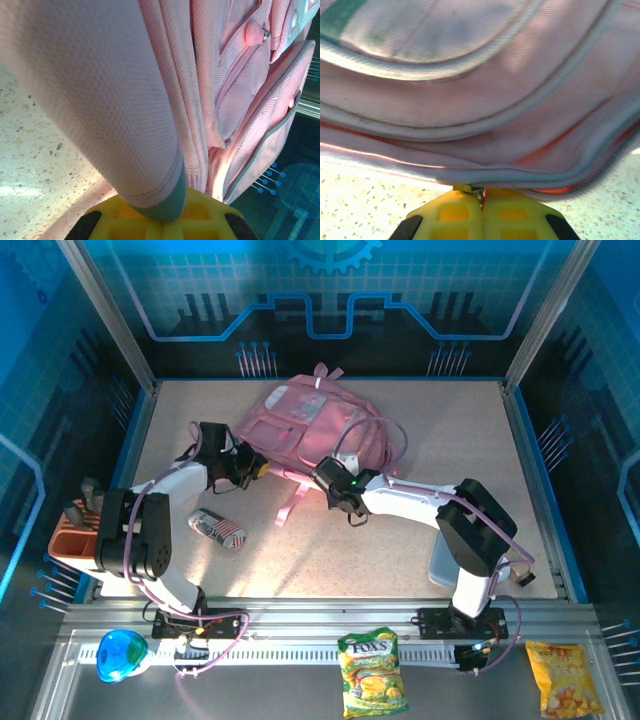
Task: Pack the student bag
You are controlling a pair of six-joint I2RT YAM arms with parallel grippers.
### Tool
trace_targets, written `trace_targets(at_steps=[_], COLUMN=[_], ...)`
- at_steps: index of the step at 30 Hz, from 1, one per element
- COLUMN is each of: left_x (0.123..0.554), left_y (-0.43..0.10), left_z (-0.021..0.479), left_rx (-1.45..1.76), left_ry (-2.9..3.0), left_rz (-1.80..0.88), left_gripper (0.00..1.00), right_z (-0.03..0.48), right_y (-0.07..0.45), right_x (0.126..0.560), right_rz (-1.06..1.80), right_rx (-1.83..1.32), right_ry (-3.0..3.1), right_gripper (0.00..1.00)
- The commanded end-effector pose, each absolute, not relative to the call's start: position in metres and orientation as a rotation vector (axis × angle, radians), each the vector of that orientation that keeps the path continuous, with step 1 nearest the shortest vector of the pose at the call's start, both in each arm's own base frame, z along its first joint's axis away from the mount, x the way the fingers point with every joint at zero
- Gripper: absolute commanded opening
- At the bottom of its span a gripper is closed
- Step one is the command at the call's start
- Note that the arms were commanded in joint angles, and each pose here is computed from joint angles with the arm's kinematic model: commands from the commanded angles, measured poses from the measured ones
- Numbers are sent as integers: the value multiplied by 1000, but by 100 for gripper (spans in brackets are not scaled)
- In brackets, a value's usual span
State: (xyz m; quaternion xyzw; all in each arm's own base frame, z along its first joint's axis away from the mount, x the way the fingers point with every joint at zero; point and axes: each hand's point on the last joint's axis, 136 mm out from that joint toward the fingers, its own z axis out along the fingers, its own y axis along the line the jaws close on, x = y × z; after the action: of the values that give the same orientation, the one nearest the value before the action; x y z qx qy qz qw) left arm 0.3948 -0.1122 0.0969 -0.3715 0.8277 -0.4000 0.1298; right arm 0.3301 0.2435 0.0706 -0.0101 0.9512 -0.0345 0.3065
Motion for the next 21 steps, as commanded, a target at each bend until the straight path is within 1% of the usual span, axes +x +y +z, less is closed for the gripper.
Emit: trace_targets(at_steps=[1,5,6,7,10,12,14,17,19,21], left_x=[427,436,437,437,432,425,414,394,380,368], left_y=[-82,-69,-67,-64,-59,-55,-49,-42,-41,-44], left_z=[116,114,112,110,104,101,99,95,94,94], left_rx=[-1073,-1098,-1099,-1101,-1125,-1144,-1166,-1208,-1227,-1244], left_ry=[2284,2262,2264,2266,2266,2263,2260,2260,2265,2266], left_rz=[-1098,-1065,-1057,-1054,-1036,-1016,-995,-967,-961,-976], left_gripper=[0,0,0,2,17,32,42,53,58,61], right_z=[79,88,89,88,86,85,83,80,80,82], right_y=[185,183,188,200,245,270,295,330,353,375], right_x=[323,325,328,331,334,333,332,330,328,326], right_rz=[-344,-328,-299,-247,-82,-41,0,100,180,255], right_rx=[104,87,58,-3,-212,-316,-394,-469,-508,-541], right_ry=[2483,2457,2456,2466,2484,2488,2496,2499,2503,2502], right_gripper=[0,0,0,0,0,0,0,0,0,0])
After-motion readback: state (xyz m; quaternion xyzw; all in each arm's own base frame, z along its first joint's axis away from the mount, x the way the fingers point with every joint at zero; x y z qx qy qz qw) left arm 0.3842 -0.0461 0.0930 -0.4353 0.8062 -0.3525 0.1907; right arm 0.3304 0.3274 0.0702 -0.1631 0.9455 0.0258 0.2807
